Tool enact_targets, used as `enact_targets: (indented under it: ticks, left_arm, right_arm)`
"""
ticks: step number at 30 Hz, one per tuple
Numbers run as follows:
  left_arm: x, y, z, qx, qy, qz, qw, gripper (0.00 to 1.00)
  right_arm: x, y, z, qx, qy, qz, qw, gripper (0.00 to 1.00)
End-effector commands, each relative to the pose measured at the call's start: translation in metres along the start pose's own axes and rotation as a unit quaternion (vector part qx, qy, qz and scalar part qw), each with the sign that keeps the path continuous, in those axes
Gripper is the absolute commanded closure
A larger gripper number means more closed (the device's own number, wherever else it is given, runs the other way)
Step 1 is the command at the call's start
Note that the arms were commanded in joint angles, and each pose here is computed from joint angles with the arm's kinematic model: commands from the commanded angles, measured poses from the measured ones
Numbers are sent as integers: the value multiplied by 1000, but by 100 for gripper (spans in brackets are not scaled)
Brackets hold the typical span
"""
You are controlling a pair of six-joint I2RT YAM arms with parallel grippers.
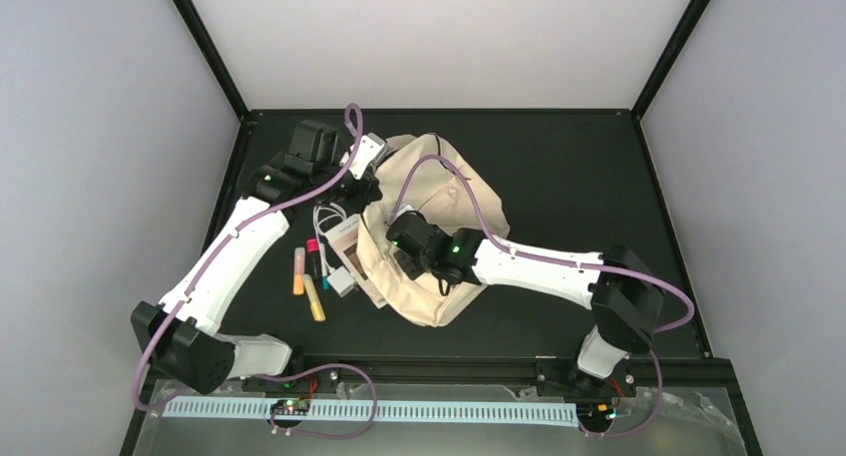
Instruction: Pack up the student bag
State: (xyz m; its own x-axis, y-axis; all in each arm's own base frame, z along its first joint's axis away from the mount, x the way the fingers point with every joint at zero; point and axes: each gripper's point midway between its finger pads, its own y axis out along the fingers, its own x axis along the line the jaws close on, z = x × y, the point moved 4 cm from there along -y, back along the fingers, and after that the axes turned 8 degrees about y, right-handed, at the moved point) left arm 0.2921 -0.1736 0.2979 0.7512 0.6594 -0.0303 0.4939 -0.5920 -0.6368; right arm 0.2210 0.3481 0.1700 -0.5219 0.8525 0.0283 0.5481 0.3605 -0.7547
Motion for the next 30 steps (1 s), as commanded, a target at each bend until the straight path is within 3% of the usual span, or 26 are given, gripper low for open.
enact_targets:
  ticks: [1,6,16,25,30]
  left_arm:
    - [-1,-15,-15,-44,30,-8,999,98]
    - [-3,-13,-9,-30,50,0,998,98]
    - [-43,-52,-14,-78,175,80,978,98]
    - [-54,-70,-16,-74,209,103,970,98]
    - [-57,-75,-25,-90,213,109,967,98]
  right_arm:
    - [-14,-8,-9,-34,13,23,999,99]
    - [-40,-7,-10,-45,24,35,998,99]
    - [-113,6,-23,-54,69,86,992,99]
    - [-173,-8,-50,-96,124,116,981,99]
    - [-158,-19,-66,-126,93,42,987,99]
